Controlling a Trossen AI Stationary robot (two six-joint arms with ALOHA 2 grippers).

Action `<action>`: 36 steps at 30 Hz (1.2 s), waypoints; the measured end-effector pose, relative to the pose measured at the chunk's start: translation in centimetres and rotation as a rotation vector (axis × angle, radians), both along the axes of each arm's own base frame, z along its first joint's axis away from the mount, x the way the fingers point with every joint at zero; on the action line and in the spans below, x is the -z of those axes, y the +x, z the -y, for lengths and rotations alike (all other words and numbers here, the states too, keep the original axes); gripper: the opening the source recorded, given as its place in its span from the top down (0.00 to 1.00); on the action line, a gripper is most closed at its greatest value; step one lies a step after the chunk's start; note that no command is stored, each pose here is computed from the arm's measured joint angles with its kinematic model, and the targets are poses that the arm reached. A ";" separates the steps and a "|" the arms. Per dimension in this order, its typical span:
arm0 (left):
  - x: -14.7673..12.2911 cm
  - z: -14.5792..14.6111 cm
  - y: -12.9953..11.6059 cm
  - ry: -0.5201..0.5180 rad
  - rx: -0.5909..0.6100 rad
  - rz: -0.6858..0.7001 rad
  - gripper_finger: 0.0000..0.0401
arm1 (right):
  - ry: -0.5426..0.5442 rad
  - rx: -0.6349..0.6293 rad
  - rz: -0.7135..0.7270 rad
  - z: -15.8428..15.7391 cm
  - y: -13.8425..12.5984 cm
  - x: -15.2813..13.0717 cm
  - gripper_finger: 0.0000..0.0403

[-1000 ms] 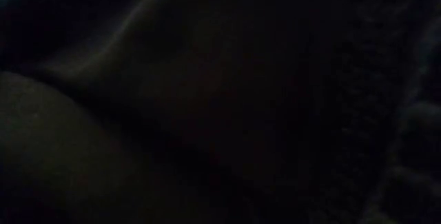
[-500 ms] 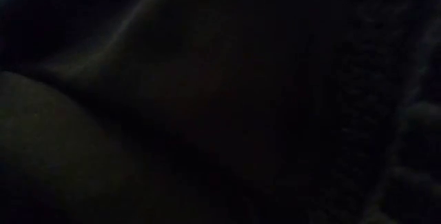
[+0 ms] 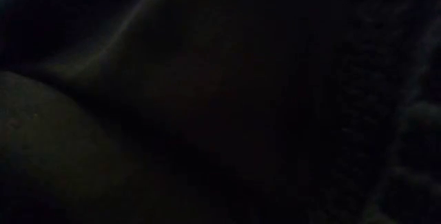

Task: Sort clothes
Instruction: Put the blue dress into the laundry bin

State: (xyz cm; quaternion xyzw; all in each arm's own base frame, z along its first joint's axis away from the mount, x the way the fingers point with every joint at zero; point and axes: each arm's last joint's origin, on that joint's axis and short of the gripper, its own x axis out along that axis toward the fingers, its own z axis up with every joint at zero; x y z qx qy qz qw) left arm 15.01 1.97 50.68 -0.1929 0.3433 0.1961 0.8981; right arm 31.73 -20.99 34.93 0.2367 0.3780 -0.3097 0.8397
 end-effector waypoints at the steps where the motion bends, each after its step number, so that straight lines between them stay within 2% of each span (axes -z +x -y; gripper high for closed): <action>1: 0.2 0.2 0.1 -0.012 0.013 -0.010 0.59 | -0.010 0.030 0.010 -0.1 -0.3 -1.5 0.55; 4: 0.9 0.9 0.3 -0.049 0.040 -0.037 0.59 | -0.030 0.094 0.060 -0.8 -1.3 -5.6 0.53; 6: 1.6 1.6 0.5 -0.086 0.071 -0.064 0.59 | -0.056 0.067 0.123 -1.8 -1.4 -7.9 0.52; 10: 3.8 3.0 0.8 -0.164 0.100 -0.142 0.59 | -0.084 -0.197 0.305 -4.1 0.3 -10.2 0.52; 12: 5.2 3.8 0.9 -0.193 0.096 -0.197 0.59 | -0.066 -0.292 0.350 -5.0 1.7 -9.6 0.52; 14: 6.9 4.5 1.1 -0.217 0.084 -0.248 0.59 | -0.059 -0.323 0.317 -5.4 2.6 -7.9 0.52; 17: 9.6 5.5 1.4 -0.254 0.052 -0.295 0.59 | -0.082 -0.214 0.152 -4.4 2.9 -4.0 0.52; 20: 12.3 6.5 1.7 -0.303 0.019 -0.316 0.59 | -0.056 -0.077 0.015 -3.0 2.4 0.4 0.52; 24: 16.2 7.9 1.8 -0.373 -0.025 -0.392 0.59 | 0.016 0.041 -0.041 -1.8 1.7 6.3 0.52; 27: 18.7 8.8 1.5 -0.396 -0.064 -0.472 0.59 | 0.079 0.026 0.001 -1.4 1.1 9.0 0.52; 31: 20.8 10.0 1.1 -0.412 -0.029 -0.529 0.59 | 0.122 -0.040 0.031 -0.7 0.8 9.2 0.52; 36: 22.2 11.6 0.9 -0.437 0.186 -0.564 0.59 | 0.109 -0.027 0.101 -0.4 0.9 4.1 0.52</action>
